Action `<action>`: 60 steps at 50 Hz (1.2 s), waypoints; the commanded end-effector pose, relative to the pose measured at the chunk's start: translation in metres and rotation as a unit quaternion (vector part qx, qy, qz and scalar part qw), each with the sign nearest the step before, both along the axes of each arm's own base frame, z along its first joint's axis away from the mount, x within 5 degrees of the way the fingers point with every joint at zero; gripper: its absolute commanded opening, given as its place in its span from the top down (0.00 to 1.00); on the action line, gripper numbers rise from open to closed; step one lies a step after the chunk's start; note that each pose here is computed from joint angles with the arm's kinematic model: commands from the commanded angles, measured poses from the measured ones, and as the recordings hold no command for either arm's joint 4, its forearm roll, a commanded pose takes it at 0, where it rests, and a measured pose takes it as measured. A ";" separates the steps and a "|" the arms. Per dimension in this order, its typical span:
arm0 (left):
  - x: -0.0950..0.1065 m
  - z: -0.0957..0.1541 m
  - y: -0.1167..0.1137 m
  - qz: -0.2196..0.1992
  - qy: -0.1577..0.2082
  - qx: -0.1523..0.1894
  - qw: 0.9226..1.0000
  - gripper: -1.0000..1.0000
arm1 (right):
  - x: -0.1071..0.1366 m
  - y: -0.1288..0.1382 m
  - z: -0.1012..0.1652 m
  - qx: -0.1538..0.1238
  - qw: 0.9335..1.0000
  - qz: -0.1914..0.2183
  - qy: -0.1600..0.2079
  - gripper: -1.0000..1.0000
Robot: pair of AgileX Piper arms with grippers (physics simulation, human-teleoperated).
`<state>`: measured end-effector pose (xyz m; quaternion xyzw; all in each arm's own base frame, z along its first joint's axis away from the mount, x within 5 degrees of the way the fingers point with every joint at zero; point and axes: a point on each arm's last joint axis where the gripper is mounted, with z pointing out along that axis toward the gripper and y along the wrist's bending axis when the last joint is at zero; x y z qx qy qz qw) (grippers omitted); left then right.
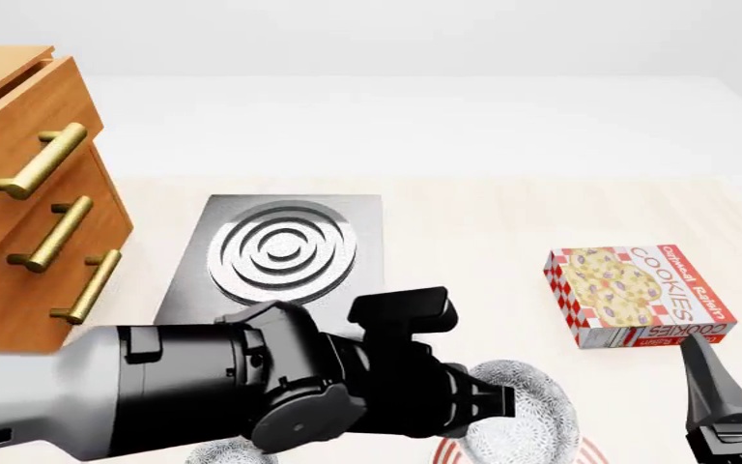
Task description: Pick the akita bowl on the wooden cabinet and place it on the plate.
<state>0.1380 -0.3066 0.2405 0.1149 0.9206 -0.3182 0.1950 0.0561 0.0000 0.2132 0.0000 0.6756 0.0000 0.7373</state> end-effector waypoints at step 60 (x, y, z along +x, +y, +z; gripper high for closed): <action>0.004 -0.036 -0.014 0.024 0.030 0.001 0.999 1.00 | 0.000 0.000 0.000 0.000 1.000 0.000 0.000 0.00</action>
